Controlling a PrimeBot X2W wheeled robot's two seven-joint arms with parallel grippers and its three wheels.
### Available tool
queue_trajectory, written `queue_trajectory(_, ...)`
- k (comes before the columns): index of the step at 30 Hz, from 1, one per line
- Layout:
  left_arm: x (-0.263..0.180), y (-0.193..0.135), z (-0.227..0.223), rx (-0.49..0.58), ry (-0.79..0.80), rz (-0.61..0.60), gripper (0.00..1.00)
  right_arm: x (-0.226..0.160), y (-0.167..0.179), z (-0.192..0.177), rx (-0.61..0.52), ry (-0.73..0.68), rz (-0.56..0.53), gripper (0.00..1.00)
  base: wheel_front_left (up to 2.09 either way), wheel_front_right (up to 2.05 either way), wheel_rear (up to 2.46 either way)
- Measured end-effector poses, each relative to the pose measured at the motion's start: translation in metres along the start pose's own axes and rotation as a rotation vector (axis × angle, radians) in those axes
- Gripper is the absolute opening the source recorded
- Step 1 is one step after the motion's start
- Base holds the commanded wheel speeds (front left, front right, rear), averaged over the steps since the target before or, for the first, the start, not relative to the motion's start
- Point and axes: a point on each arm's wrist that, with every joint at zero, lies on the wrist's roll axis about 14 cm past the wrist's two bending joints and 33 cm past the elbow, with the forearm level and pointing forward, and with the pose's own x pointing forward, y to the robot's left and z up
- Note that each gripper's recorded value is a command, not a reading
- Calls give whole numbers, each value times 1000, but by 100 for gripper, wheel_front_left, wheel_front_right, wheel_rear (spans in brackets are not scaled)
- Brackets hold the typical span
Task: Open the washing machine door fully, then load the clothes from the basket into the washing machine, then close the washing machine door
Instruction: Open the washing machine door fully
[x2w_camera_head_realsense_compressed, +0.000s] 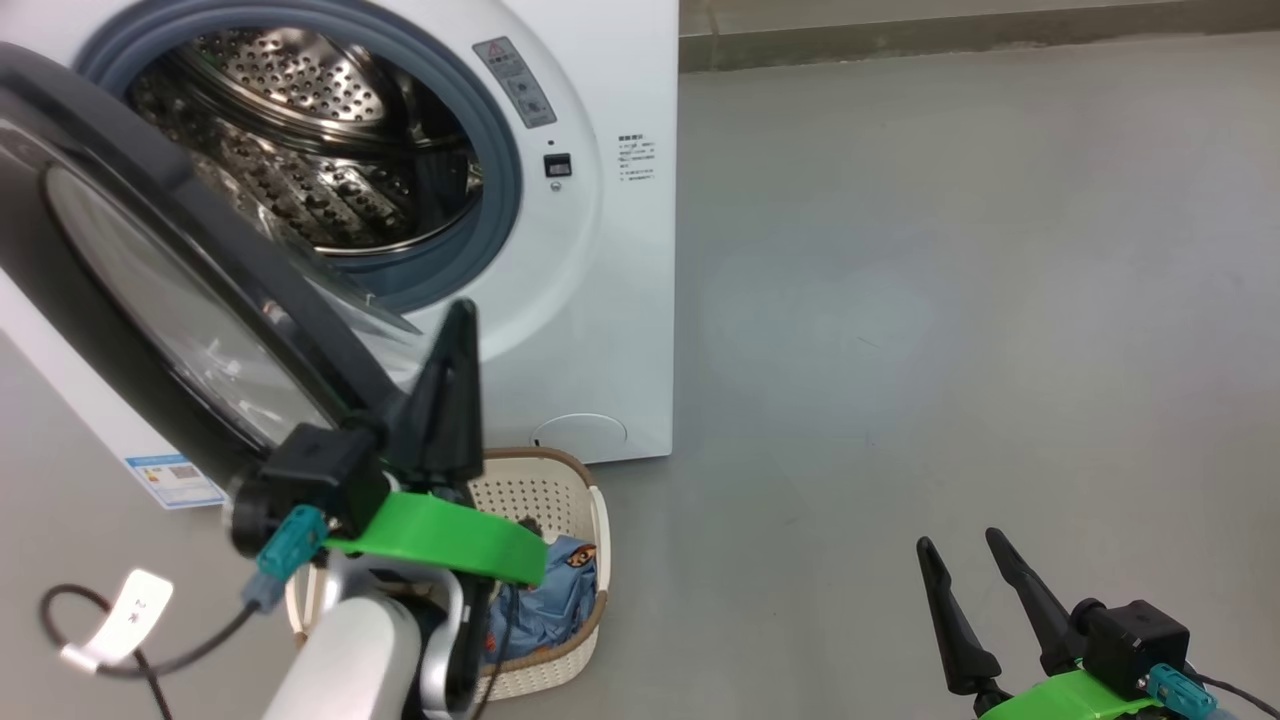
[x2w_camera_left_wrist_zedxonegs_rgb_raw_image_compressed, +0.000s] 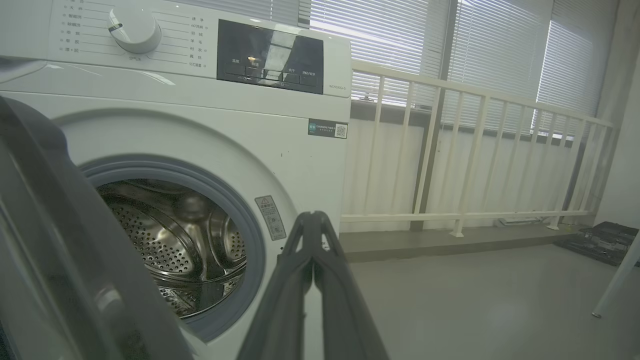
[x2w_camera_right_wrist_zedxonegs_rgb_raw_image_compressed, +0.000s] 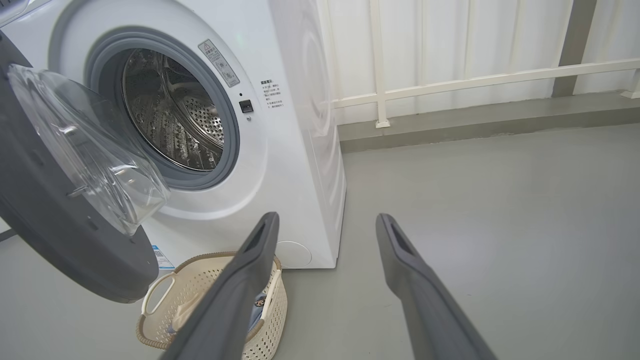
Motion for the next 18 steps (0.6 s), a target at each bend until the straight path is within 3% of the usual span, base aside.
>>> queue_trajectory(3,-2,-8,-24,-110,95,-3,0,-2,-3,-1,0,-1,-11,100,0,0,0)
queue_trajectory(18,-26,-6,-101,-185,348,47,0,-4,-10,-6,1,10,-34,100,0,0,0)
